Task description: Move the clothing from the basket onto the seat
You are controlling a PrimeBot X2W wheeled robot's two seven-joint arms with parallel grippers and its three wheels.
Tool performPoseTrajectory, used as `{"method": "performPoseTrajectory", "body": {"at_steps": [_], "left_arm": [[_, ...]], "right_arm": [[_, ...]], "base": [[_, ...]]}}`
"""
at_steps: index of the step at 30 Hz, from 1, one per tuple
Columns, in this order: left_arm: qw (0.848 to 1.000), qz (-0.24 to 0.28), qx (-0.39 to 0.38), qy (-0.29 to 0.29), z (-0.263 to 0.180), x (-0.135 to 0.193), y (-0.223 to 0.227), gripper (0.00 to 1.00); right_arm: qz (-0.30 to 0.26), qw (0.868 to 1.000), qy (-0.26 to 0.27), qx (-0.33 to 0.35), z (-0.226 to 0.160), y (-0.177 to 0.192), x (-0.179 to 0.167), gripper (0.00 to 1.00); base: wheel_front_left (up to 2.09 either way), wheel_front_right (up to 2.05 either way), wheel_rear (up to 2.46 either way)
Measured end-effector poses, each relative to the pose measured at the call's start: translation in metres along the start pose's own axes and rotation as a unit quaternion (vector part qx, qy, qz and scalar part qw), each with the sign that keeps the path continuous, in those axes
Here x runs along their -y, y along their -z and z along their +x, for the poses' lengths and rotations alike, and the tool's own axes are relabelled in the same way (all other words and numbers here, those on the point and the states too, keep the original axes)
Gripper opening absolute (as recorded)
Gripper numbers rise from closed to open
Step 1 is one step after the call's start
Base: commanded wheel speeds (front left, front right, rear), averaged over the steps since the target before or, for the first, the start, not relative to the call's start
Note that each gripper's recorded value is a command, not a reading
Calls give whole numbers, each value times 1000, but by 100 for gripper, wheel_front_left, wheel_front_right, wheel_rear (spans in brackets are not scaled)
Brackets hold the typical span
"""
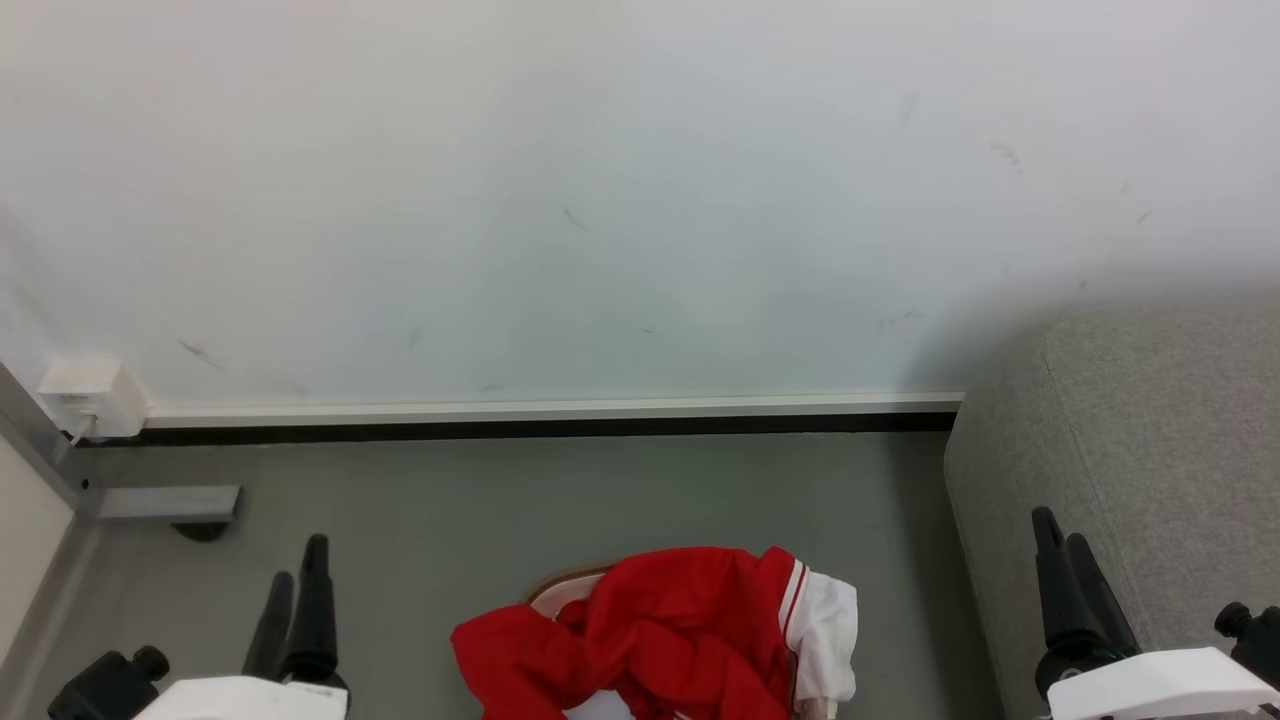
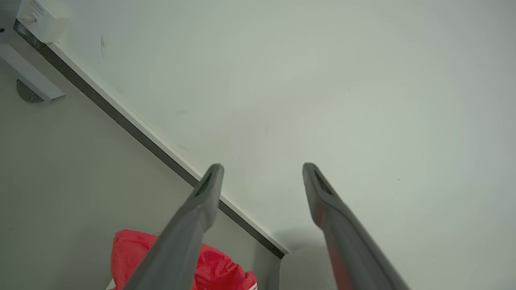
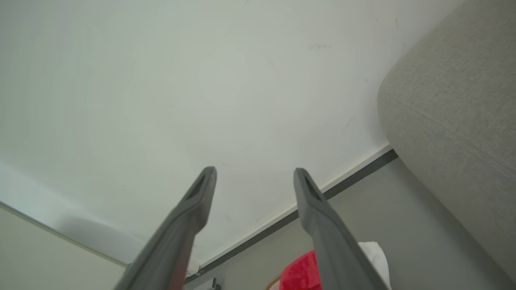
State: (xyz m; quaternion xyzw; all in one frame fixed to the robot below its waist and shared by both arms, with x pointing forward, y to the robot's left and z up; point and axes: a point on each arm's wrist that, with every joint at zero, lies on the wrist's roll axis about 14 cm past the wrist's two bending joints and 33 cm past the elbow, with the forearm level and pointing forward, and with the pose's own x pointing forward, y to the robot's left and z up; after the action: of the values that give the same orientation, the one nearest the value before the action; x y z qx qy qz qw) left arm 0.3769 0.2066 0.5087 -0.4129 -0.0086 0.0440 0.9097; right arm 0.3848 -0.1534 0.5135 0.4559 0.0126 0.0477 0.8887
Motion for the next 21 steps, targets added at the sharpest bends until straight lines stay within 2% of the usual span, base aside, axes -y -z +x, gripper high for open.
{"method": "performPoseTrajectory", "body": {"at_steps": [12, 21], "left_arm": [[994, 106, 8, -11, -6, -4, -3, 100], [986, 165, 15, -15, -9, -6, -5, 100]], "right_arm": [[-98, 995, -22, -4, -1, 7, -11, 100], [-150, 988, -30, -12, -2, 15, -13, 100]], "base": [[0, 0, 0], [0, 0, 0]]}}
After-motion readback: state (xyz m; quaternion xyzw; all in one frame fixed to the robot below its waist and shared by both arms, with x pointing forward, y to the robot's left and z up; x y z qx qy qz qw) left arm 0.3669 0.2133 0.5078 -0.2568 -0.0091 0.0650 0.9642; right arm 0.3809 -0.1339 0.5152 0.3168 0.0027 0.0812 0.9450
